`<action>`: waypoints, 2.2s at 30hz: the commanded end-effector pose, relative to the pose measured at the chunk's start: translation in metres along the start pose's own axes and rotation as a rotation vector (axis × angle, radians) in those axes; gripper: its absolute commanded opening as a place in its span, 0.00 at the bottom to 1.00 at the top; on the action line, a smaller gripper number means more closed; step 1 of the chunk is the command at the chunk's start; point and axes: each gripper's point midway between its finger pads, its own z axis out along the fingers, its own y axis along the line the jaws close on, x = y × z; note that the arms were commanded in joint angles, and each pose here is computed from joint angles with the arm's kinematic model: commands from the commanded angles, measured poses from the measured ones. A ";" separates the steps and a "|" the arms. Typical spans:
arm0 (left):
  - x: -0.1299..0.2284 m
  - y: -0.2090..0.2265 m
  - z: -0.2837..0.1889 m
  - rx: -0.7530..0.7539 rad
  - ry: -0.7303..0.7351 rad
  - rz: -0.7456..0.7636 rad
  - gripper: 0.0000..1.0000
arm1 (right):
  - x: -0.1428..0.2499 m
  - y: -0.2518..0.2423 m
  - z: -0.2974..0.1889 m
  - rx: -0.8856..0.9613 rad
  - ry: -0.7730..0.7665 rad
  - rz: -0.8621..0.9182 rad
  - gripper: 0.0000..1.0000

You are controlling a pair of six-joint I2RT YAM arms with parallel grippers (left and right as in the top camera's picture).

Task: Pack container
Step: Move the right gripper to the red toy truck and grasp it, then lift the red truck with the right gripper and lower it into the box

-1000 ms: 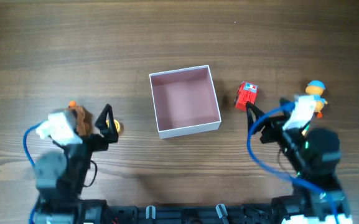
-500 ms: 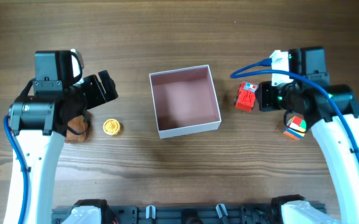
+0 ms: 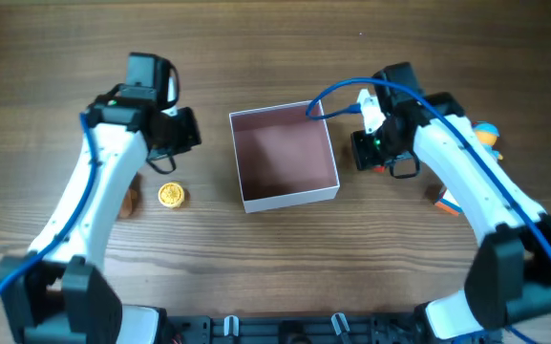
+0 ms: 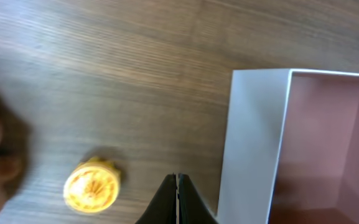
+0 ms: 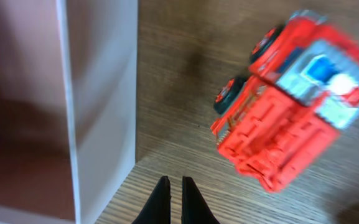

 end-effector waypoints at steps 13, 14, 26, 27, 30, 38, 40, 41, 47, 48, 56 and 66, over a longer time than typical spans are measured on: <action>-0.022 -0.045 0.053 0.062 -0.048 0.089 0.04 | 0.013 0.054 0.022 -0.121 0.088 -0.122 0.04; -0.024 -0.046 0.053 0.067 -0.055 0.089 0.04 | 0.013 0.055 0.022 -0.124 0.089 -0.122 0.04; -0.022 -0.053 0.053 0.074 -0.058 0.106 0.06 | 0.011 0.065 0.021 -0.185 0.079 -0.144 0.05; -0.021 -0.053 0.053 0.073 -0.056 0.106 0.11 | 0.011 0.065 0.021 -0.185 0.077 -0.144 0.06; -0.022 -0.053 0.048 0.076 -0.065 0.106 0.17 | 0.006 0.048 0.022 -0.077 0.062 -0.075 0.09; -0.025 -0.008 -0.046 -0.009 -0.202 0.036 0.66 | -0.066 0.040 -0.090 0.066 -0.281 -0.022 0.99; -0.021 0.004 -0.065 -0.014 -0.221 0.011 0.69 | -0.080 0.035 -0.118 0.078 -0.370 0.081 1.00; -0.020 0.010 -0.075 -0.015 -0.238 -0.005 0.70 | -0.084 0.018 -0.128 0.130 -0.411 0.233 1.00; -0.018 0.016 -0.092 -0.011 -0.267 -0.019 0.78 | -0.068 -0.039 -0.079 0.217 -0.252 0.511 1.00; -0.018 0.016 -0.092 -0.011 -0.268 -0.020 0.79 | -0.064 -0.044 -0.071 0.223 -0.215 0.524 1.00; -0.018 0.016 -0.092 -0.011 -0.268 -0.020 1.00 | -0.038 -0.053 -0.006 0.239 0.033 0.589 1.00; -0.018 0.016 -0.092 -0.011 -0.268 -0.019 1.00 | -0.019 -0.054 0.036 0.236 0.136 0.571 1.00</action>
